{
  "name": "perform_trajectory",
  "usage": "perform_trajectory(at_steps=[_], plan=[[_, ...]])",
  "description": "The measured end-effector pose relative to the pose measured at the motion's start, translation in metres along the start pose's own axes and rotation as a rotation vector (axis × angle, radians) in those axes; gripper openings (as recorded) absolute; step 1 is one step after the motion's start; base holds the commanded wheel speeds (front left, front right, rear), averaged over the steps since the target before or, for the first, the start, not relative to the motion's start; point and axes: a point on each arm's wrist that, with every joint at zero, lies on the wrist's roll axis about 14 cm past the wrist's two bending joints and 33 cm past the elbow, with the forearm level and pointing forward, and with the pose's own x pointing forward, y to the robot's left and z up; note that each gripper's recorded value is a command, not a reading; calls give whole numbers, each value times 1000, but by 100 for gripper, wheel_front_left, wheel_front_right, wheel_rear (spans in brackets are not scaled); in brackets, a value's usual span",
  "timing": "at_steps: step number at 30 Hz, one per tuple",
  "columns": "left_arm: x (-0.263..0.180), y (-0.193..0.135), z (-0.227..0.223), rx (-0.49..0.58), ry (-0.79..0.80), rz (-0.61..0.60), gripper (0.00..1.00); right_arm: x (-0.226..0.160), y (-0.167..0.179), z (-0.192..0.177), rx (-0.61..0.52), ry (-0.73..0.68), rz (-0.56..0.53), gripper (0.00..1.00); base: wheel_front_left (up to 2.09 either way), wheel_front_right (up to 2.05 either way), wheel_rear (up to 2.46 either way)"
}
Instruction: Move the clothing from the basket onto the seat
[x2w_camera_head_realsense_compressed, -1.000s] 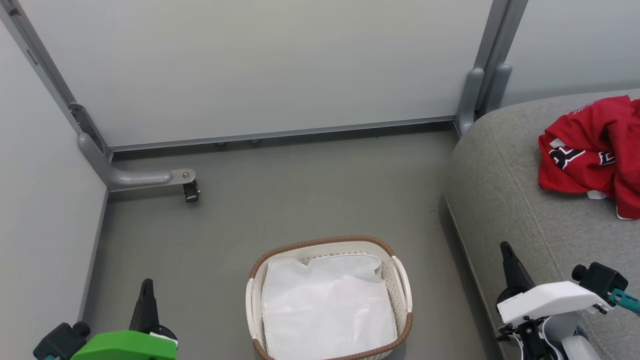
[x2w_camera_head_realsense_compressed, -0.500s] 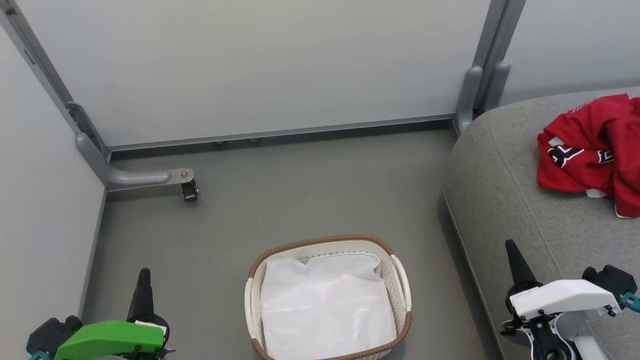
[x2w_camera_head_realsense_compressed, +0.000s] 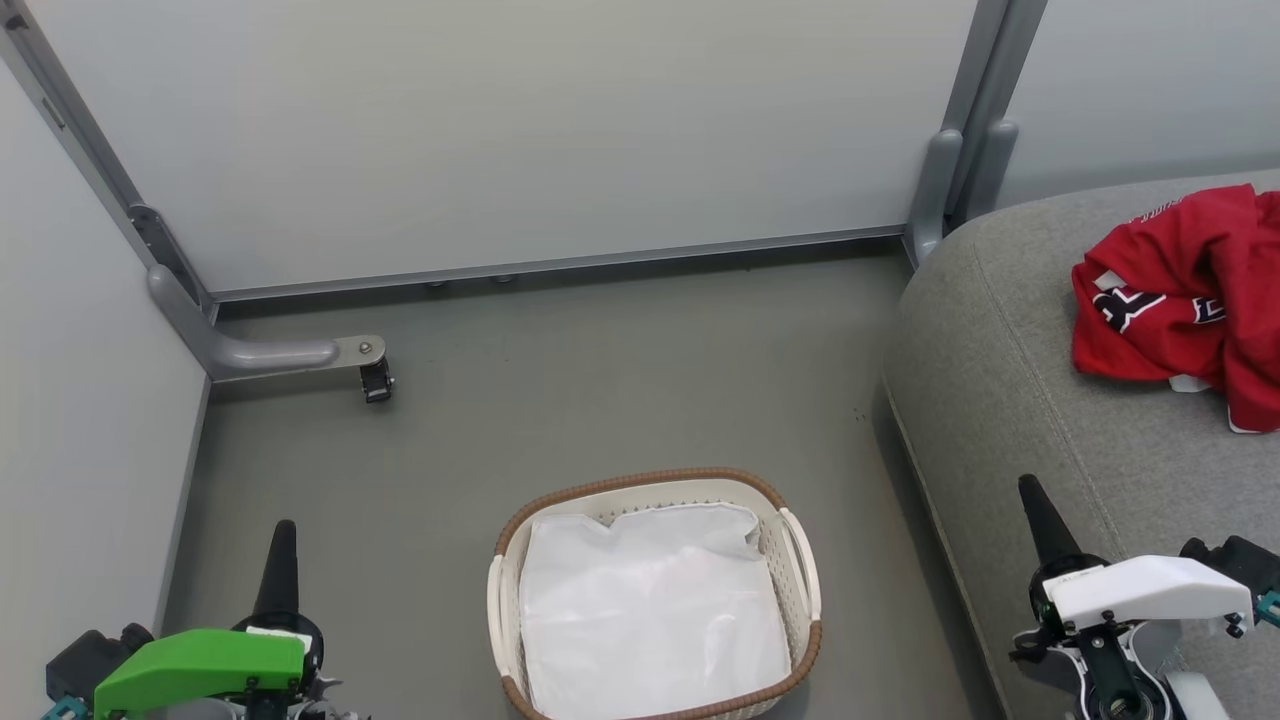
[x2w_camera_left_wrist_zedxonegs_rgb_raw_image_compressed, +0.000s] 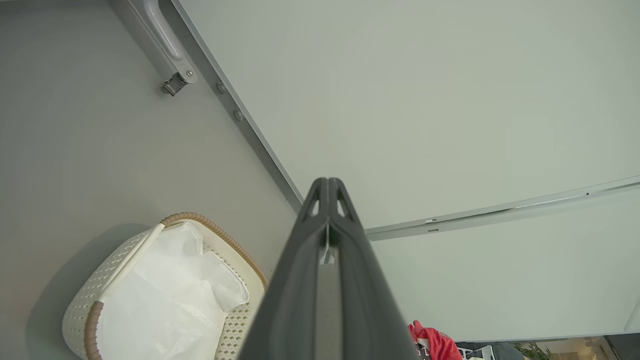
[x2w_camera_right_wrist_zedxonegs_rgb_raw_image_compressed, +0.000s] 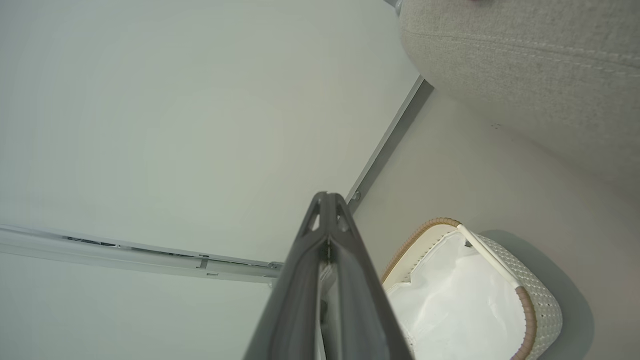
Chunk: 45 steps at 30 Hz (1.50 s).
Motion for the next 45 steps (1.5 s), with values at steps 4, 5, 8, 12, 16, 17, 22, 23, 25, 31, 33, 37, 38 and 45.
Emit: perform_trajectory(at_steps=[4, 5, 8, 12, 16, 17, 22, 23, 25, 31, 33, 37, 38, 45], plan=[[1, -2, 0, -34, 2, -5, 0, 0, 0, 2, 38, -1, 2, 0, 0, 0, 0], [2, -2, 0, -45, 4, -7, 0, 0, 0, 2, 48, -2, 2, 0, 0, 0, 0], [3, -5, 1, -68, 4, -16, 0, 0, 0, 3, 76, -3, 2, 0, 0, 0, 0], [5, -7, 2, -99, 5, -26, 0, 0, 1, 5, 110, -6, 5, 0, 0, 0, 0], [7, -9, 3, -129, 6, -33, 0, 0, 1, 7, 144, -8, 8, 0, 0, 0, 0], [7, -10, 4, -138, 6, -34, 0, 0, 1, 7, 153, -8, 8, 0, 0, 0, 0], [9, -12, 5, -177, 6, -43, 0, 0, 2, 9, 193, -11, 12, 0, 0, 0, 0], [9, -13, 5, -182, 6, -46, 0, 0, 2, 10, 200, -12, 13, 0, 0, 0, 0], [10, -15, 5, -196, 8, -53, 0, 0, 2, 10, 216, -13, 15, 0, 0, 0, 0], [11, -17, 6, -239, 12, -61, 0, 0, 3, 13, 262, -15, 21, 0, 0, 0, 0], [12, -19, 6, -249, 13, -69, 0, 0, 3, 13, 275, -17, 23, 0, 0, 0, 0], [14, -21, 7, -275, 16, -76, 0, 0, 3, 15, 304, -20, 27, 0, 0, 0, 0], [14, -21, 7, -282, 16, -77, 0, 0, 4, 16, 311, -20, 29, 0, 0, 0, 0], [16, -25, 9, -326, 18, -92, 0, 0, 4, 18, 358, -22, 37, 0, 0, 0, 0]])
